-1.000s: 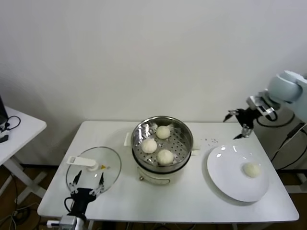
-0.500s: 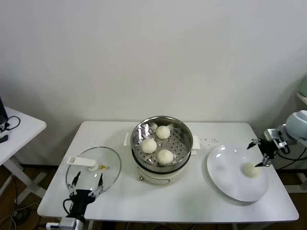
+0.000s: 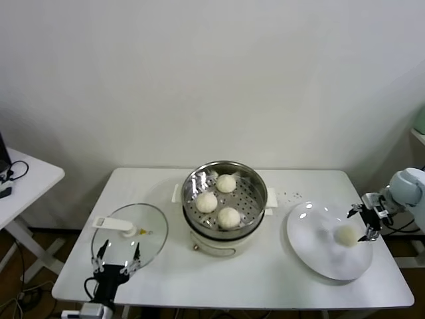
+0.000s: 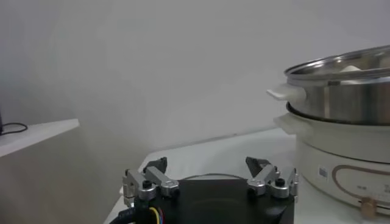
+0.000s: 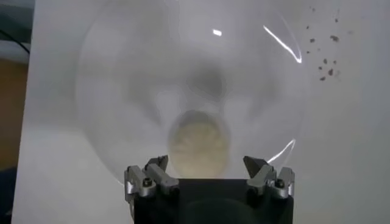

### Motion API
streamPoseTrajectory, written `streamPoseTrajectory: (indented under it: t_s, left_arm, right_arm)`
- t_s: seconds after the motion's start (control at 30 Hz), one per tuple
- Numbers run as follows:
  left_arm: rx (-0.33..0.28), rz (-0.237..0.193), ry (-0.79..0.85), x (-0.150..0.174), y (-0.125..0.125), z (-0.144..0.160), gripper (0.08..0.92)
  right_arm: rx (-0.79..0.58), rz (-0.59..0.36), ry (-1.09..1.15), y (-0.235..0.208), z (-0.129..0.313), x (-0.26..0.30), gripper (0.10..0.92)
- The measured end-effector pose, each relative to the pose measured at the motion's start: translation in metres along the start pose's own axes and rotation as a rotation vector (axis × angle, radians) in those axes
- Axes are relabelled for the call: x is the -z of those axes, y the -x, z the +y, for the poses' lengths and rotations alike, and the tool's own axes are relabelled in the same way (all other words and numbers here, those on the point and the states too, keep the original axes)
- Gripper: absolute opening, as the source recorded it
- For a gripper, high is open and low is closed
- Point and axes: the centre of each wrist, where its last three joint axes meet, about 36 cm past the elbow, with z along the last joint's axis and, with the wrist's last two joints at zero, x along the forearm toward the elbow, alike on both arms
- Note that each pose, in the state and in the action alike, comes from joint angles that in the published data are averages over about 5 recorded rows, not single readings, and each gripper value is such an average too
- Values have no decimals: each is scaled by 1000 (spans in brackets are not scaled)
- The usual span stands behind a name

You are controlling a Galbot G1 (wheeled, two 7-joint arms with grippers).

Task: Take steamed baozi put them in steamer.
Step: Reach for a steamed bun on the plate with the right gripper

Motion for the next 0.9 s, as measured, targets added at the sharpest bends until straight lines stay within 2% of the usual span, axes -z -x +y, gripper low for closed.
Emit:
streamPoseTrajectory:
  t_s: [0.77, 0.9]
  left_arm:
    - [2, 0, 3, 2, 2, -1, 823]
    - [3, -1, 3, 2, 2, 0, 823]
  right_arm:
    - [43, 38, -35, 38, -6, 8, 823]
    - [45, 42, -35, 39, -7, 8, 803]
